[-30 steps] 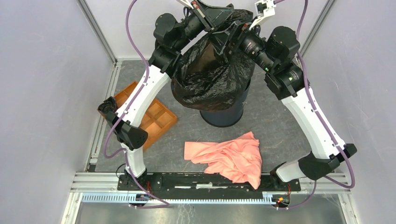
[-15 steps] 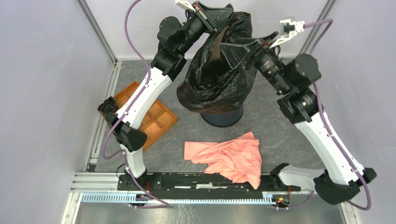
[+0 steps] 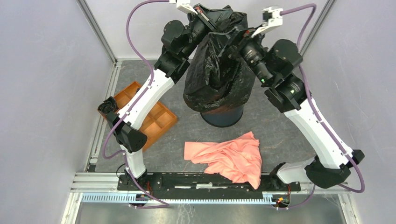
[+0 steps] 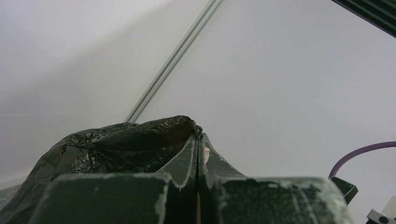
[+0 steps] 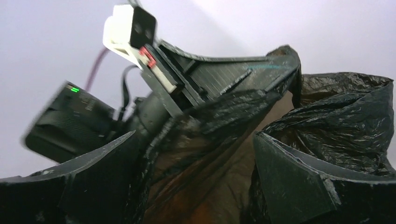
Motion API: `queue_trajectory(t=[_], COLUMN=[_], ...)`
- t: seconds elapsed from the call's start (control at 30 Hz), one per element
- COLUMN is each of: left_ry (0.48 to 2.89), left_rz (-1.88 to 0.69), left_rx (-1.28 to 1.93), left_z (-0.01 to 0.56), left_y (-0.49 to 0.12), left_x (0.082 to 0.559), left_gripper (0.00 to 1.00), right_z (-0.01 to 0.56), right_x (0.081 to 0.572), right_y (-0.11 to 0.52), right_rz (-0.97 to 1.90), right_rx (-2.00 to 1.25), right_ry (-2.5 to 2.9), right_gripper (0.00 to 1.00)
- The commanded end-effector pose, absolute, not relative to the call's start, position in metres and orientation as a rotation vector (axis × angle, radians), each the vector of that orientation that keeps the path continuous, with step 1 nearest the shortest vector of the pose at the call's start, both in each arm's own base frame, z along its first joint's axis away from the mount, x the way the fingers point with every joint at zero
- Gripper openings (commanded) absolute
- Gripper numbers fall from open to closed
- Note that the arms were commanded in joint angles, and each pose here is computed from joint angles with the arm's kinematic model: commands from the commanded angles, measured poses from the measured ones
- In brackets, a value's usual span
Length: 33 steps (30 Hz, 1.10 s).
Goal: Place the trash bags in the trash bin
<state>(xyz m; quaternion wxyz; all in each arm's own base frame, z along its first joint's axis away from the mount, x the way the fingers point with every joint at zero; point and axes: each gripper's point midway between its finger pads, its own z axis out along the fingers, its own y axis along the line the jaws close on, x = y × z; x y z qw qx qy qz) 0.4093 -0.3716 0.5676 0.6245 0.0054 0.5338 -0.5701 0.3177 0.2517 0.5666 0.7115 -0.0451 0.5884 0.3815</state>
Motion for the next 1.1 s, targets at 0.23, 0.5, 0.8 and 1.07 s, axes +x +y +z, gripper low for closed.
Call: queue_trajectory(t=[0.23,0.5,0.8,1.07], left_ry=[1.148,1.171,1.275,1.424], left_rz=[-1.241,-1.252,-1.041,-0.813], left_rx=[0.024,0.042,0.208,0.325], left_z=[0.591,0.581,0.575,0.531], left_y=[-0.357,-0.364,-0.325,-0.251], left_x=[0.399,0.401,0.361,0.29], left_gripper=[0.02,0.02,0.91,1.0], right_z=[0.489,0.492,0.526,0.525], right_x=[0.357,0.35,0.357,0.39], right_y=[0.206,0.231,0.201,0.192], right_rz=[0.302,0.463,0.442,0.551], right_rx=[-0.094,-0.158,-0.118,-0.092], right_ry=[1.485,1.436,1.333,1.333], right_gripper=[0.98,0.3,0.0,0.0])
